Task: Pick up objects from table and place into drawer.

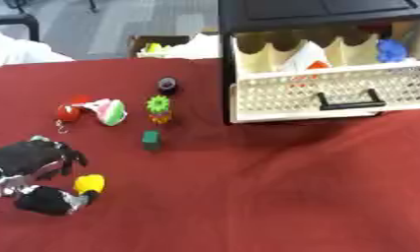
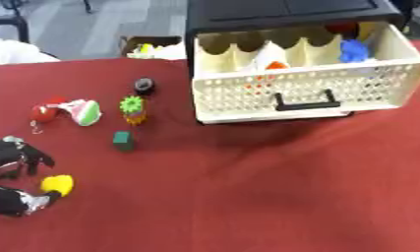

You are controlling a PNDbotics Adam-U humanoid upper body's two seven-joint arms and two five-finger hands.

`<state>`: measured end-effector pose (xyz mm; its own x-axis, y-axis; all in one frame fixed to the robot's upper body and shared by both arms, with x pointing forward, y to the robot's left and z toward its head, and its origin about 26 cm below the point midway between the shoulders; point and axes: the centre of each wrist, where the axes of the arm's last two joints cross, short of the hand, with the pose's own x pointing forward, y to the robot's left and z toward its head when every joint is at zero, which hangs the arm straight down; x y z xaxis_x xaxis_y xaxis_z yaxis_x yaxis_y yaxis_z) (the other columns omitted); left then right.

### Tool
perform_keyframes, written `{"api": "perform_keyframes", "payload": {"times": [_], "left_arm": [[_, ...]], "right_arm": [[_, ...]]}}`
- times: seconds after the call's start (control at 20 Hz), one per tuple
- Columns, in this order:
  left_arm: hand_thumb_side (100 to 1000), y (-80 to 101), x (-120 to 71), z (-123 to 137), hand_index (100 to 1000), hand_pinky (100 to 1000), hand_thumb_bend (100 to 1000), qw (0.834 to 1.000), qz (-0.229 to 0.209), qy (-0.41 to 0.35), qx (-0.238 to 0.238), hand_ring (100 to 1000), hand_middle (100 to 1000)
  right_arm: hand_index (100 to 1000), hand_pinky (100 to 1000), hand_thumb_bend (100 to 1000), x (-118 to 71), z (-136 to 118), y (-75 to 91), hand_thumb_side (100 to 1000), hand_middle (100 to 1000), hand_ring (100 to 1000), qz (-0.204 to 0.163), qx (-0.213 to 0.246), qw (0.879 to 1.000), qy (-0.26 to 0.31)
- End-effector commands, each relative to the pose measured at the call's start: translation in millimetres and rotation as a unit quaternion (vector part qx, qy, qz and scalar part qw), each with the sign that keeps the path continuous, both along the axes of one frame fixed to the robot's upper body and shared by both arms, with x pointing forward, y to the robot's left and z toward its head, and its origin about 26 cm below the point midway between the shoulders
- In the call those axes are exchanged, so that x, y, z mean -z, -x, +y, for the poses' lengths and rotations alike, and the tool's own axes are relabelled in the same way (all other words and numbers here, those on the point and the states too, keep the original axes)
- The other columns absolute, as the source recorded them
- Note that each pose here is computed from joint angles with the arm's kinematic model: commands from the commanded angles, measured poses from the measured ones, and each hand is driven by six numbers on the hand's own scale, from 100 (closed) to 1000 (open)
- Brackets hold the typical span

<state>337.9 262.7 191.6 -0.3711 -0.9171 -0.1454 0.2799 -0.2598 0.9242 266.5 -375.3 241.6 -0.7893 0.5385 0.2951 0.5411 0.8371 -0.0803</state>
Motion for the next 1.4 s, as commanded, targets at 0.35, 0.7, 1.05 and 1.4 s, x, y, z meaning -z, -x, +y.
{"api": "perform_keyframes", "payload": {"times": [0.35,0.7,1.05,1.4], "left_arm": [[705,-4.1,-2.6,3,831,514,353,1.0,0.0,-0.009,-0.004,500,552],[652,-8.7,5.3,4,822,497,336,1.0,0.006,-0.017,-0.009,491,542],[587,-12.3,8.2,4,805,470,279,1.0,-0.003,-0.01,-0.014,474,525],[571,-16.3,11.4,6,789,450,232,1.0,-0.018,-0.01,-0.023,461,514]], "right_arm": [[660,576,100,-7.3,-2,1.5,1000,415,468,-0.01,0.003,1.0,0.002],[658,575,100,-6.6,-2,1.5,1000,414,467,-0.011,0.003,1.0,0.0],[655,573,100,-5.5,-2,1.6,1000,415,465,-0.01,0.004,1.0,-0.002],[649,572,100,-4.3,-2,1.8,1000,414,463,-0.008,0.007,1.0,-0.002]]}}
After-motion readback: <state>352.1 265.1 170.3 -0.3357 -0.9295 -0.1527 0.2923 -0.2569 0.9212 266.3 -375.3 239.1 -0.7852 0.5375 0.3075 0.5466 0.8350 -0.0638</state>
